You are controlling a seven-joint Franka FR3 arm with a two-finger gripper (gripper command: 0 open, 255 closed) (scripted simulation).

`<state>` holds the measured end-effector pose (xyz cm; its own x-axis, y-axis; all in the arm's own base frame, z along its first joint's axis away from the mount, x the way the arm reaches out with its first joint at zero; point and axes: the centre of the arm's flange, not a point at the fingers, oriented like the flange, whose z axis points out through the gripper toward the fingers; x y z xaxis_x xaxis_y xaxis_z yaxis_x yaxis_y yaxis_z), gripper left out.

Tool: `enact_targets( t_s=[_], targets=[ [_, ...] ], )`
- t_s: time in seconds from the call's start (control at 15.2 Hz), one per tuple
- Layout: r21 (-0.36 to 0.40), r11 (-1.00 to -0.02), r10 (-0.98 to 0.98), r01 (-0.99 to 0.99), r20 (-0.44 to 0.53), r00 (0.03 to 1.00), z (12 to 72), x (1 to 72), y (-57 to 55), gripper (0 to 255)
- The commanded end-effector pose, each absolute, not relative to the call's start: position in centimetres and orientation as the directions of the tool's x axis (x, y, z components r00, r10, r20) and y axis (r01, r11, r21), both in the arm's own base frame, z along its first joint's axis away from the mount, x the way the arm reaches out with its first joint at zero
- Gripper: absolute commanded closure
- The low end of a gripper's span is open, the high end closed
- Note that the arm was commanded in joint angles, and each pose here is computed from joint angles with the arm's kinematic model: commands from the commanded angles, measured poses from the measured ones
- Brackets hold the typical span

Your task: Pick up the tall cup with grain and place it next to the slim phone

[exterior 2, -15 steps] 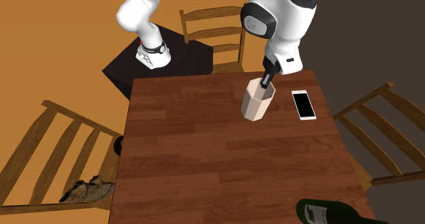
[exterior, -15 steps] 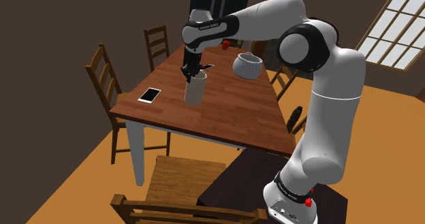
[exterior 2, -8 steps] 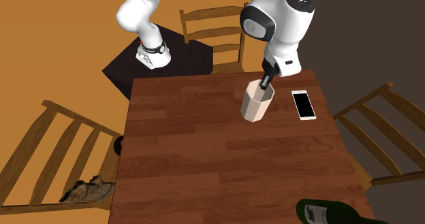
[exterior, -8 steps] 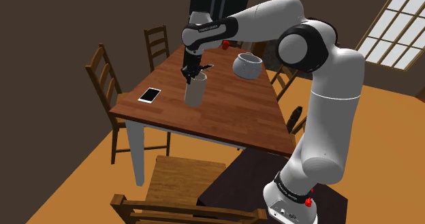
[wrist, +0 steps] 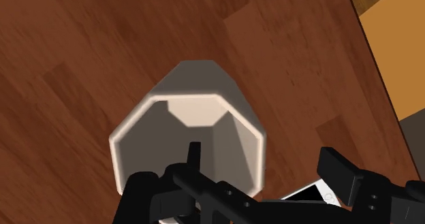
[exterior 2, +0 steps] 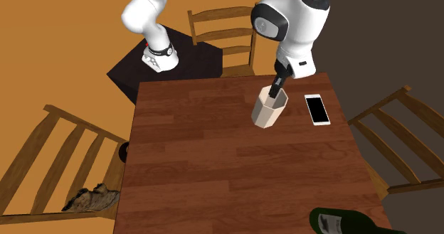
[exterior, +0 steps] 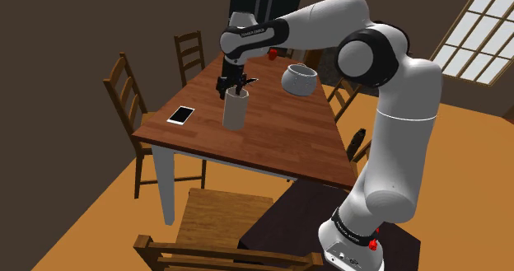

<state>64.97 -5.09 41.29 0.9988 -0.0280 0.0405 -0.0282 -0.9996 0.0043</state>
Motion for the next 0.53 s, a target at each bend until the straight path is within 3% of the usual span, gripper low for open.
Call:
enact_targets(
  t_s=[0.0, 0.46],
  targets=[
    [0.004, -1.000, -0.028, -0.028, 0.040, 0.999, 43.3, 64.9, -5.1, 0],
    [0.004, -1.000, -0.028, -0.028, 0.040, 0.999, 45.6, 64.8, -5.1, 0]
  ],
)
